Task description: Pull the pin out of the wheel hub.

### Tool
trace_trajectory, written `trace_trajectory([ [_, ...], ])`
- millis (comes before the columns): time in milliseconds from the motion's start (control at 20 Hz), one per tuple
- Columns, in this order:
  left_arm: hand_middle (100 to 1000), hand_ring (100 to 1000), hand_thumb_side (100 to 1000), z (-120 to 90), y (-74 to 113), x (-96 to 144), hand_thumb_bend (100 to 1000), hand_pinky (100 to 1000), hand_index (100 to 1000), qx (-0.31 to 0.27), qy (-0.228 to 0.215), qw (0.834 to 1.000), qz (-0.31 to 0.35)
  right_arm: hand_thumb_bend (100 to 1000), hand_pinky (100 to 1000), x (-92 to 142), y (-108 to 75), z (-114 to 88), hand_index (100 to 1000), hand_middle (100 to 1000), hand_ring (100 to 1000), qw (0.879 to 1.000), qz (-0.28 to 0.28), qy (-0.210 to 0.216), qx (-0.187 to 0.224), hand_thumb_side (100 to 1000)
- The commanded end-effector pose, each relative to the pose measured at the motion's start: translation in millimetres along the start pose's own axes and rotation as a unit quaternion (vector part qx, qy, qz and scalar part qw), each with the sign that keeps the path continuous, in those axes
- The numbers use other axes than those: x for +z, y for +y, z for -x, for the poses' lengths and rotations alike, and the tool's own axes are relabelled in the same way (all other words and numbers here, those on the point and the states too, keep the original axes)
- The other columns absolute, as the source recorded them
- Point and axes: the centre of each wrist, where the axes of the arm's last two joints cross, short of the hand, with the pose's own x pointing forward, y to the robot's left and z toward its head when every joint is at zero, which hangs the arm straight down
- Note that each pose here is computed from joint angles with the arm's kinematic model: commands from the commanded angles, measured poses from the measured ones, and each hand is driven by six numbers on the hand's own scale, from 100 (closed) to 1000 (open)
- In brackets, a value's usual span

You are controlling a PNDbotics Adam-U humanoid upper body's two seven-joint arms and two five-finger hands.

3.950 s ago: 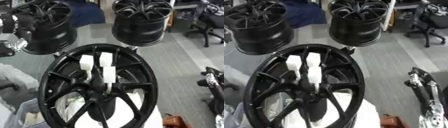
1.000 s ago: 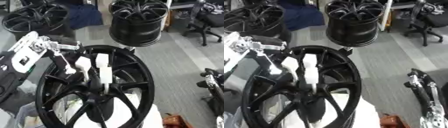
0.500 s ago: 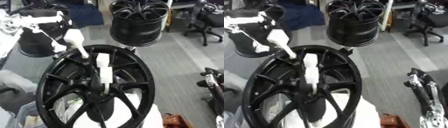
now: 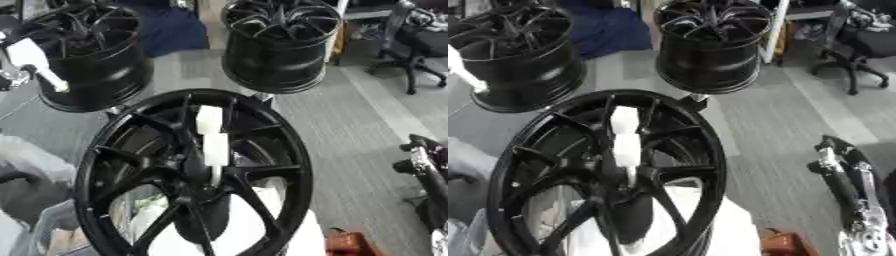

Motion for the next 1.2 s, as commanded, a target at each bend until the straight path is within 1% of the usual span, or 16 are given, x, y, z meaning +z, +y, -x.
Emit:
trace_trajectory([
  [50,809,515,762,45.6,-1.7,9.5,111,519,882,0.054,0.094,0.993,-0.052,100,605,-2.2,-2.3,-4.5,781,644,507,1.000,0.006,-0.009,-0.001,564],
  [100,815,517,770,56.7,-10.6,13.5,113,520,885,0.071,0.110,0.990,-0.053,100,605,-2.1,-2.3,-4.5,781,644,507,1.000,0.007,-0.008,-0.001,563],
  [150,838,531,807,65.0,-18.3,17.4,114,529,895,0.084,0.122,0.988,-0.054,100,605,-2.0,-2.2,-4.4,781,644,507,1.000,0.006,-0.008,-0.001,563],
  [250,838,534,827,76.0,-32.8,26.1,113,530,893,0.107,0.133,0.983,-0.063,100,605,-2.0,-2.1,-4.5,781,644,507,1.000,0.007,-0.008,-0.002,563],
  [400,820,529,832,83.0,-50.6,38.0,100,524,879,0.141,0.140,0.976,-0.085,100,605,-2.1,-2.2,-4.7,781,644,507,1.000,0.010,-0.009,-0.003,564],
  [450,811,525,820,84.3,-55.7,41.8,100,520,872,0.152,0.141,0.974,-0.091,100,605,-2.0,-2.2,-4.7,781,644,507,1.000,0.010,-0.009,-0.004,564],
  [600,797,518,808,88.5,-67.2,52.4,100,514,858,0.182,0.144,0.967,-0.108,100,605,-2.0,-2.2,-4.7,781,644,507,1.000,0.011,-0.009,-0.004,564],
  [800,776,513,803,88.5,-73.9,62.2,100,508,844,0.210,0.131,0.961,-0.121,100,605,-2.0,-2.4,-4.8,781,644,507,1.000,0.012,-0.009,-0.004,565],
  [900,761,511,777,83.0,-74.4,65.5,100,507,833,0.222,0.111,0.961,-0.126,100,605,-1.9,-2.3,-4.8,781,644,507,1.000,0.012,-0.009,-0.004,565],
  [1000,761,511,777,77.7,-74.5,68.5,100,507,833,0.232,0.091,0.960,-0.129,100,605,-2.0,-2.3,-4.9,781,644,507,1.000,0.012,-0.009,-0.004,565],
  [1150,761,511,777,75.3,-73.9,69.7,100,507,833,0.236,0.086,0.959,-0.129,100,605,-2.0,-2.3,-5.0,781,644,507,1.000,0.012,-0.009,-0.004,565],
  [1200,696,492,753,71.2,-72.9,68.1,100,495,796,0.243,0.077,0.958,-0.134,100,605,-1.8,-1.8,-4.8,781,644,507,1.000,0.012,-0.008,-0.005,567],
])
